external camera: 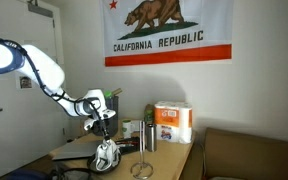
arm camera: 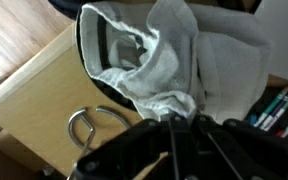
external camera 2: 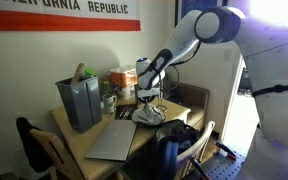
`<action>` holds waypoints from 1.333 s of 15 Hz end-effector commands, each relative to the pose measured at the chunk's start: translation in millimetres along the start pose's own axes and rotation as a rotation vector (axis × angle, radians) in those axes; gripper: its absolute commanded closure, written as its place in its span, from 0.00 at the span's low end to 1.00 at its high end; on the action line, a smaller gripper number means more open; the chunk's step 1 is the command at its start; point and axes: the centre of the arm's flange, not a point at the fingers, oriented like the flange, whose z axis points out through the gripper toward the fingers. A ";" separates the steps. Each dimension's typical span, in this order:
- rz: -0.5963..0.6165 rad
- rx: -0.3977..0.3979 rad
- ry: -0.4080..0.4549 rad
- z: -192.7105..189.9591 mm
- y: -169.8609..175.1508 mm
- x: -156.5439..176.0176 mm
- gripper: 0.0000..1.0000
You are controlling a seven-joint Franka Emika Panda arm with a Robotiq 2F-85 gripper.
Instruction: Use the towel to wipe the bowl
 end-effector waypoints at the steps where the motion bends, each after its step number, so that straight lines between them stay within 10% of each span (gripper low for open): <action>1: 0.028 0.022 0.068 -38.2 10.2 32.1 0.95; 16: 0.188 -0.099 0.260 -29.6 53.5 119.7 0.94; 17: 0.182 -0.118 0.235 -17.5 51.6 115.0 0.69; 20: 0.165 -0.137 0.190 9.5 44.9 104.4 0.62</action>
